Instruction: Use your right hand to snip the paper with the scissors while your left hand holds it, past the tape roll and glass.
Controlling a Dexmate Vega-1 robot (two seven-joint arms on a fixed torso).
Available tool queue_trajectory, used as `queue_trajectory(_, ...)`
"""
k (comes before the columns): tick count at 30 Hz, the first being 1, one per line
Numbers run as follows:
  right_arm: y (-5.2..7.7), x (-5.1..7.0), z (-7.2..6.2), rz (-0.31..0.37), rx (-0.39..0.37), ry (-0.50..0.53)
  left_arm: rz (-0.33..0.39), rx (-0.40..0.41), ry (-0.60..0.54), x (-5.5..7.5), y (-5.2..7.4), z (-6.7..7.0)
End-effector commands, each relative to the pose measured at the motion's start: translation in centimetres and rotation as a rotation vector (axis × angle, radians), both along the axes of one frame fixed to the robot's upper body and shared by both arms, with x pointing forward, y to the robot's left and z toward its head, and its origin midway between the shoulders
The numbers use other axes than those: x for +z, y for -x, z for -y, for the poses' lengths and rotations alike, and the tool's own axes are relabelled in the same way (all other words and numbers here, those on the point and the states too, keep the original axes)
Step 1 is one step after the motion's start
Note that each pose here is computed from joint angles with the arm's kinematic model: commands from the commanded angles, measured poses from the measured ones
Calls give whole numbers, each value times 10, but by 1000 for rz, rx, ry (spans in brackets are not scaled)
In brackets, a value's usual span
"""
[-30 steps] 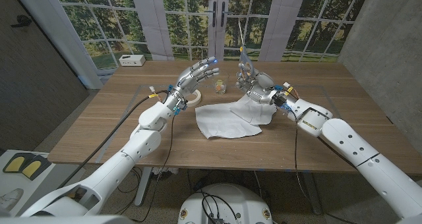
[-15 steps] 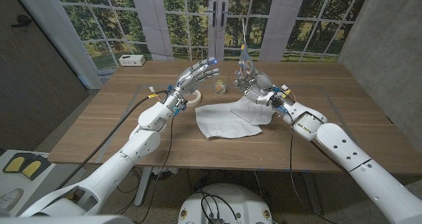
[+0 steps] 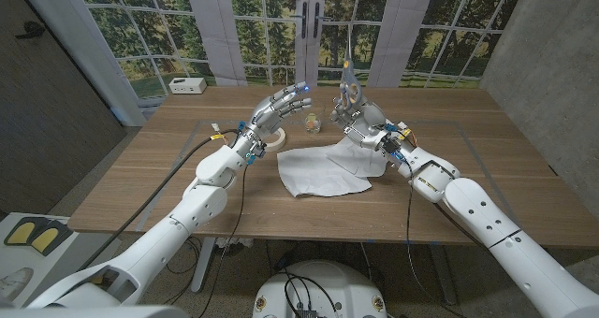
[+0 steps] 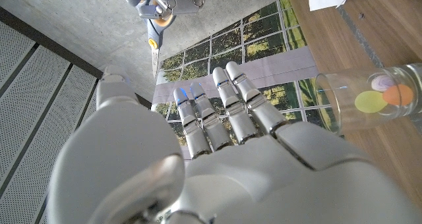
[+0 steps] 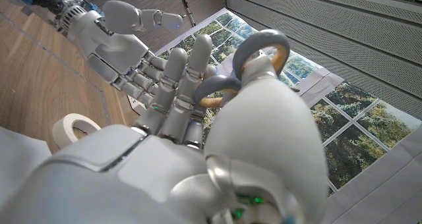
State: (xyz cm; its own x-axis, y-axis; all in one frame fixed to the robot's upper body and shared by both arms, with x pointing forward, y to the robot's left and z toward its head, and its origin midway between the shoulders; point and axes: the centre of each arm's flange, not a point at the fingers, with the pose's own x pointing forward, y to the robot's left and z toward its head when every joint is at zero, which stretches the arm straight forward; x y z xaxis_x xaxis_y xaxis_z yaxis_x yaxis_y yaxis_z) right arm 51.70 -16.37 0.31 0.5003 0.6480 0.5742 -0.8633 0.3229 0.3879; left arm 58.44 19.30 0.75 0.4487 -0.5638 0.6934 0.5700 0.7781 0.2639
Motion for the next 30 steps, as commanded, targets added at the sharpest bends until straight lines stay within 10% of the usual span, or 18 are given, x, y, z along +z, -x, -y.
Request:
queue_trajectory(1,-4,3,0,41,22,-9,-8,3,-2,-1,0,-1)
queue_trajectory(30,-9,8,2,139,26,21,-18,0,-7,-2,-3,-1)
